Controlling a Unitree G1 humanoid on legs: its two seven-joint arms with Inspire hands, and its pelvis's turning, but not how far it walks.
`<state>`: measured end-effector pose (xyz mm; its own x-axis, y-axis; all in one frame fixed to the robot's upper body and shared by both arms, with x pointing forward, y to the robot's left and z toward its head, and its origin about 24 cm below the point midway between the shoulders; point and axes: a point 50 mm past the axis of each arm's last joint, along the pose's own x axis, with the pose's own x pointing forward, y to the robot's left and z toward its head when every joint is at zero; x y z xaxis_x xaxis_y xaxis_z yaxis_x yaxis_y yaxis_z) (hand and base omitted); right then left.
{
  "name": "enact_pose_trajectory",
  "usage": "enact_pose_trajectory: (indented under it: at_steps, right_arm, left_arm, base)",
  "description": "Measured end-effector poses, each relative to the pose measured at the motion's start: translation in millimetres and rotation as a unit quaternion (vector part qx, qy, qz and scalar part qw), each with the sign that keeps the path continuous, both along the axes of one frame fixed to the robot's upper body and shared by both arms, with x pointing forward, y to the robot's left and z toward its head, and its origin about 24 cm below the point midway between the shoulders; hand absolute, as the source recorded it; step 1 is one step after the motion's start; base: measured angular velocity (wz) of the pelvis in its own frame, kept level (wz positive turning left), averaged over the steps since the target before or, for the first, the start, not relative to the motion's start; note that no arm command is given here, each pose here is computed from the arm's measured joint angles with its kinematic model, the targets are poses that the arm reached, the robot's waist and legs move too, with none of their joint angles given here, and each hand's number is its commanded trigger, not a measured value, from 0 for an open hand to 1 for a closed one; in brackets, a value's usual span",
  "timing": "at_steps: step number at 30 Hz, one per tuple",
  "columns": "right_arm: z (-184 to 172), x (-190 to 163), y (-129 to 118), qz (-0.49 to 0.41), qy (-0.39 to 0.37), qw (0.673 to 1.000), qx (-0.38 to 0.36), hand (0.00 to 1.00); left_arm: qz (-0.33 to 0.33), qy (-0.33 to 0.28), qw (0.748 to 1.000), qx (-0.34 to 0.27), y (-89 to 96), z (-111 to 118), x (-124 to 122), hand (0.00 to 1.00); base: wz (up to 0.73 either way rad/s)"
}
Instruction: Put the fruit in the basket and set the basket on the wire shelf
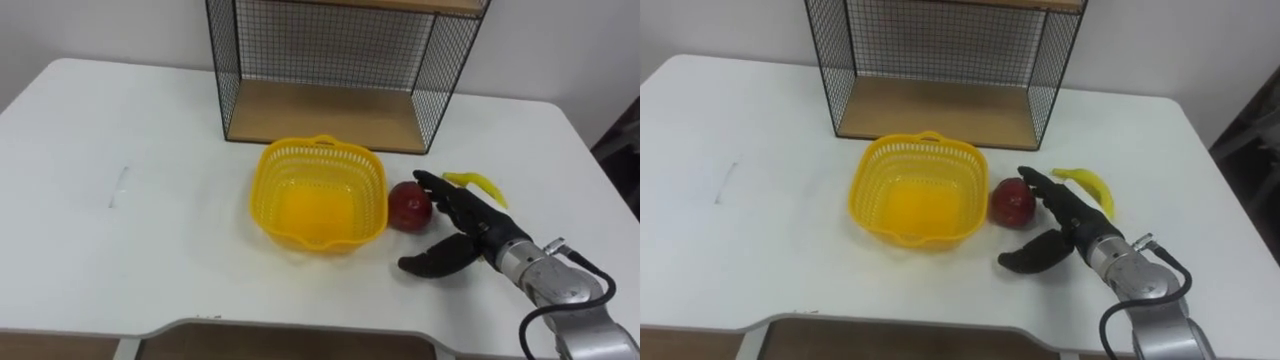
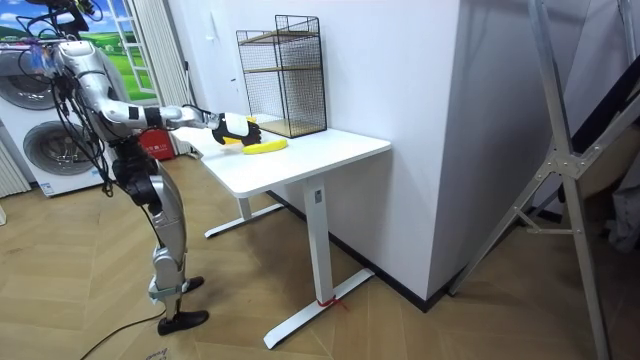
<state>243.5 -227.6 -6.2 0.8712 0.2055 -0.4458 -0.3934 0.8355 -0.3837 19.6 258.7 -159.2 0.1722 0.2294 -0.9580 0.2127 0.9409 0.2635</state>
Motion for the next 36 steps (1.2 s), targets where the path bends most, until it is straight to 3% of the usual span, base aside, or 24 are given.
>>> enact_pose_trajectory:
  at_steps: [36]
  right_arm:
    - [-1.3, 11.4, -1.3, -0.002, 0.004, 1.000, -0.013, 0.00]
  left_arm:
    - [-0.003, 0.002, 1.000, -0.003, -1.9, -0.7, 0.2, 0.00]
  base:
    - [0.00]
